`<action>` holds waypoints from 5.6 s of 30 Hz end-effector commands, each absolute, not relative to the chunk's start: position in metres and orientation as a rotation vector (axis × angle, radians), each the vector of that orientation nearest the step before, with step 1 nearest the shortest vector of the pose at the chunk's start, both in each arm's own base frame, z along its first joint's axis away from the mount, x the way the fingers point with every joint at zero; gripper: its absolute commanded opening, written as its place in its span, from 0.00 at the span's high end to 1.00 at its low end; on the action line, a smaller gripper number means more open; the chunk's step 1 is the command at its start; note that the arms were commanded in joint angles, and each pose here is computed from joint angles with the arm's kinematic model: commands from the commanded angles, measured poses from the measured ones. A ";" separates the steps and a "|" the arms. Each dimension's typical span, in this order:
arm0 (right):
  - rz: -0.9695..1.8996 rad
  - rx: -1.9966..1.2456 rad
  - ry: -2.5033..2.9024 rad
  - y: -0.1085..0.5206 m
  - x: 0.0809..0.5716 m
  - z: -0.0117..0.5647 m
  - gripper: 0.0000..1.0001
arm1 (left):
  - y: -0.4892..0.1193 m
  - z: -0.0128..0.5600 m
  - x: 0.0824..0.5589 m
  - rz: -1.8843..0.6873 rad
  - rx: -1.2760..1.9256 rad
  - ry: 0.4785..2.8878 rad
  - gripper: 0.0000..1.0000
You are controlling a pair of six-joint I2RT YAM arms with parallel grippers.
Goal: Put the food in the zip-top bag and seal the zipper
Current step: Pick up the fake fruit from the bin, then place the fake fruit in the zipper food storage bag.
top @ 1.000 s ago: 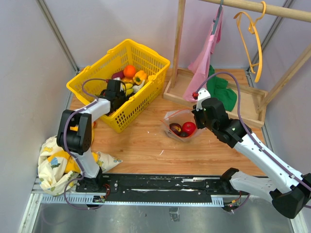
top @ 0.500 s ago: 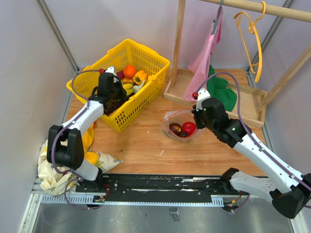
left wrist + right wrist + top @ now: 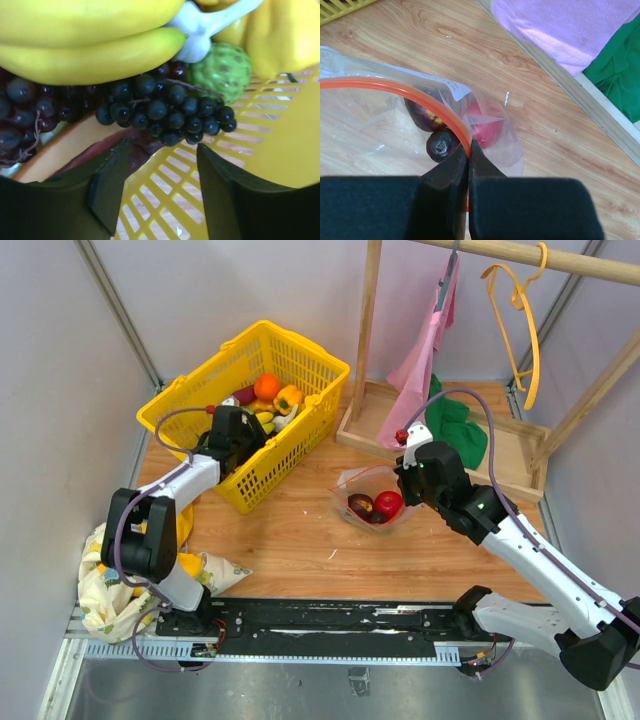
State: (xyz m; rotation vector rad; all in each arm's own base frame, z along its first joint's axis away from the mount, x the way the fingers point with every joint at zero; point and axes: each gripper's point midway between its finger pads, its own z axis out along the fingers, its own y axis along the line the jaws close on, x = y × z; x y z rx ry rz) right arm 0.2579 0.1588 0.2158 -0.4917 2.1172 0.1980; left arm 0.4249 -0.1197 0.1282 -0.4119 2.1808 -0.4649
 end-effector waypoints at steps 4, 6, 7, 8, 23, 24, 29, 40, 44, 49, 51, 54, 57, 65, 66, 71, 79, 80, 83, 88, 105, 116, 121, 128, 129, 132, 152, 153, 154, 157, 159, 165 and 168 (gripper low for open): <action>0.207 -0.463 2.115 0.156 0.259 0.218 0.99 | -0.116 0.110 0.448 -0.463 -0.651 2.077 0.35; 0.201 -0.464 2.116 0.156 0.259 0.217 0.99 | -0.114 0.105 0.452 -0.460 -0.701 2.050 0.33; 0.196 -0.464 2.117 0.155 0.260 0.217 0.99 | -0.114 0.103 0.454 -0.467 -0.717 2.037 0.32; 0.195 -0.466 2.118 0.155 0.260 0.216 0.99 | -0.114 0.099 0.456 -0.474 -0.735 2.029 0.31; 0.177 -0.469 2.118 0.153 0.262 0.216 0.99 | -0.110 0.061 0.450 -0.313 -0.678 2.195 0.29; 0.177 -0.469 2.120 0.153 0.263 0.215 0.99 | -0.109 0.062 0.451 -0.292 -0.653 2.214 0.29; 0.188 -0.469 2.120 0.155 0.262 0.215 0.99 | -0.111 0.046 0.451 -0.245 -0.584 2.311 0.28; 0.191 -0.466 2.120 0.154 0.261 0.215 0.99 | -0.114 0.022 0.459 -0.211 -0.530 2.374 0.42; 0.191 -0.464 2.116 0.154 0.261 0.217 0.99 | -0.116 0.053 0.463 -0.253 -0.493 2.299 0.66; 0.197 -0.463 2.116 0.154 0.260 0.217 0.99 | -0.113 0.089 0.465 -0.273 -0.442 2.202 0.91; 0.202 -0.461 2.115 0.154 0.260 0.218 0.99 | -0.112 0.099 0.463 -0.271 -0.427 2.181 0.96; 0.203 -0.457 2.111 0.153 0.259 0.220 0.99 | -0.110 0.117 0.461 -0.276 -0.406 2.142 1.00; 0.203 -0.457 2.111 0.153 0.259 0.220 0.99 | -0.107 0.135 0.460 -0.271 -0.387 2.107 1.00; 0.214 -0.457 2.107 0.155 0.259 0.223 0.99 | -0.096 0.207 0.450 -0.241 -0.302 1.970 1.00; 0.216 -0.458 2.107 0.156 0.259 0.223 0.99 | -0.095 0.215 0.448 -0.237 -0.286 1.952 1.00; 0.220 -0.459 2.107 0.157 0.260 0.225 0.99 | -0.086 0.256 0.436 -0.208 -0.237 1.856 1.00; 0.235 -0.464 2.103 0.160 0.261 0.228 0.99 | -0.072 0.314 0.416 -0.147 -0.165 1.706 1.00; 0.237 -0.462 2.104 0.161 0.261 0.228 0.99 | -0.071 0.319 0.414 -0.145 -0.157 1.693 1.00; 0.241 -0.462 2.104 0.162 0.261 0.230 0.99 | -0.073 0.336 0.407 -0.163 -0.124 1.649 1.00; 0.247 -0.460 2.105 0.163 0.262 0.231 0.99 | -0.066 0.350 0.402 -0.130 -0.128 1.618 1.00; 0.270 -0.459 2.105 0.168 0.263 0.234 0.99 | -0.151 0.423 0.357 -0.606 0.218 1.439 1.00; 0.298 -0.457 2.105 0.173 0.263 0.236 0.99 | -0.220 0.449 0.304 -0.810 0.442 1.291 1.00; 0.309 -0.455 2.102 0.174 0.263 0.237 0.99 | -0.250 0.467 0.270 -0.898 0.517 1.165 1.00; 0.336 -0.450 2.096 0.177 0.262 0.239 0.99 | -0.289 0.462 0.238 -1.000 0.570 1.085 1.00; 0.341 -0.448 2.095 0.178 0.262 0.239 0.99 | -0.295 0.457 0.235 -1.008 0.578 1.085 1.00; 0.360 -0.448 2.094 0.180 0.261 0.241 0.99 | -0.312 0.445 0.225 -1.008 0.607 1.061 1.00; 0.391 -0.447 2.100 0.183 0.257 0.239 0.99 | -0.369 0.348 0.214 -0.868 0.746 1.067 1.00; 0.391 -0.446 2.101 0.183 0.257 0.239 0.99 | -0.368 0.343 0.216 -0.850 0.750 1.075 1.00; 0.391 -0.446 2.101 0.183 0.257 0.239 0.99 | -0.368 0.338 0.218 -0.834 0.756 1.080 1.00; 0.388 -0.448 2.100 0.182 0.257 0.239 0.99 | -0.365 0.329 0.218 -0.799 0.785 1.083 1.00; 0.387 -0.449 2.097 0.182 0.257 0.240 0.99 | -0.366 0.324 0.215 -0.791 0.821 1.083 1.00; 0.387 -0.447 2.092 0.182 0.257 0.241 0.99 | -0.372 0.293 0.211 -0.754 0.979 1.148 1.00; 0.380 -0.445 2.093 0.180 0.257 0.241 0.99 | -0.376 0.285 0.203 -0.778 1.044 1.158 1.00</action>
